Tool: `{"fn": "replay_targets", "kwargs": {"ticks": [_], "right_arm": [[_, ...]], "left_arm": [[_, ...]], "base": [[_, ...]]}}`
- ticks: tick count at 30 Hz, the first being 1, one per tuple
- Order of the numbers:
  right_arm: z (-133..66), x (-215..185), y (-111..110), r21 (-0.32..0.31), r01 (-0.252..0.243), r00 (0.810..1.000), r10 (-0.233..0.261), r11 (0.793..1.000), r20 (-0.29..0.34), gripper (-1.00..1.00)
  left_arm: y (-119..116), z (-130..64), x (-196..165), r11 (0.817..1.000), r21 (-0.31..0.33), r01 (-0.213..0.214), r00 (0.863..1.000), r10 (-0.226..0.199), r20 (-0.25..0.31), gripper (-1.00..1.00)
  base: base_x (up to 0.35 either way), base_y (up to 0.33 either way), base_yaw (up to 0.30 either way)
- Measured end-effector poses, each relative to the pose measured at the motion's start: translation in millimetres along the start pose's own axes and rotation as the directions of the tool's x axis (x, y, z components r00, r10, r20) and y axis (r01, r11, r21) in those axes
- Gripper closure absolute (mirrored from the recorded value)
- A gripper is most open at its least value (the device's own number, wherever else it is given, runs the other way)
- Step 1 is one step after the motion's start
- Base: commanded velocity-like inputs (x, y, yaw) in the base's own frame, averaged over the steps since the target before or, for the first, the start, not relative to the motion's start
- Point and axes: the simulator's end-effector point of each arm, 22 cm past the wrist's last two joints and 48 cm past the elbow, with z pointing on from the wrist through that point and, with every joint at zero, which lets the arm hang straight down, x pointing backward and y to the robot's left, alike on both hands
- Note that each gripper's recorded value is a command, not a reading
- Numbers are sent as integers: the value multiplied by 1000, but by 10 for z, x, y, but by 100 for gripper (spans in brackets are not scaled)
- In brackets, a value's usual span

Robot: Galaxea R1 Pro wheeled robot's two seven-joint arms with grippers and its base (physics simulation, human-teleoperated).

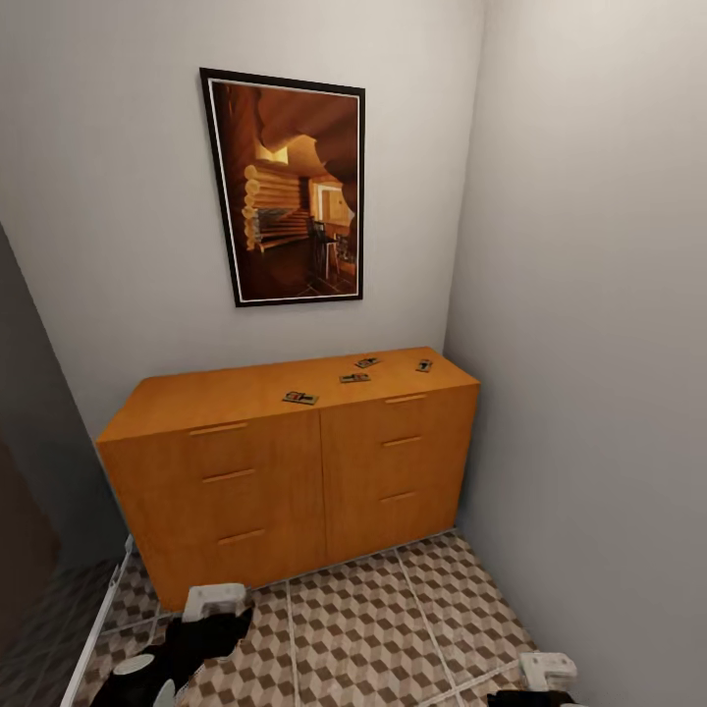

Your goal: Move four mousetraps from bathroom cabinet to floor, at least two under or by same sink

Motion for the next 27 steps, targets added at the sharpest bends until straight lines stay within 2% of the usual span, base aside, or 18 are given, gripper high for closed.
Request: {"fn": "replay_targets", "kwargs": {"ticks": [4, 6, 8, 9, 10, 12, 13, 14, 16, 19, 27], "right_arm": [[-188, -446, -86, 30, -2, 998, 0, 1000, 63, -100], [-295, -912, -172, 68, -14, 992, 5, 998, 127, -100], [-360, -1221, -215, 87, -24, 986, 9, 996, 166, -100], [-427, -1491, -247, 101, -33, 980, 13, 994, 198, -100], [-501, -1752, -270, 110, -42, 974, 16, 993, 224, -100], [-580, -2002, -283, 114, -49, 969, 20, 992, 246, -100], [-669, -2251, -284, 116, -55, 964, 22, 992, 264, -100], [-728, -2399, -284, 115, -58, 961, 24, 992, 276, -100], [-817, -2605, -281, 114, -61, 957, 26, 992, 288, -100], [-922, -2804, -279, 112, -64, 956, 28, 992, 292, -100], [-1124, -3129, -266, 106, -68, 953, 33, 992, 303, -100]], "left_arm": [[-113, -21, -415, 1000, 18, -1, 998, -1, 70, -100], [-297, -20, -1015, 999, 46, -6, 987, -2, 159, -100], [-438, -46, -1426, 998, 63, -22, 976, 8, 219, -100], [-586, -94, -1791, 996, 74, -47, 962, 25, 271, -100], [-746, -178, -2210, 994, 78, -79, 942, 49, 331, -100], [-900, -291, -2621, 991, 69, -115, 919, 80, 385, -100], [-1058, -419, -2987, 988, 54, -146, 901, 110, 419, -100], [-1142, -519, -3224, 986, 42, -161, 889, 126, 440, -100], [-1250, -657, -3504, 983, 21, -181, 880, 152, 450, -100], [-1344, -812, -3764, 980, -3, -200, 877, 180, 445, -100], [-1452, -966, -3968, 973, -33, -230, 874, 221, 434, -100]], "base": [[0, 0, 0], [0, 0, 0], [0, 0, 0], [0, 0, 0], [0, 0, 0], [0, 0, 0], [0, 0, 0], [0, 0, 0], [0, 0, 0], [0, 0, 0], [5, 0, 0]]}}
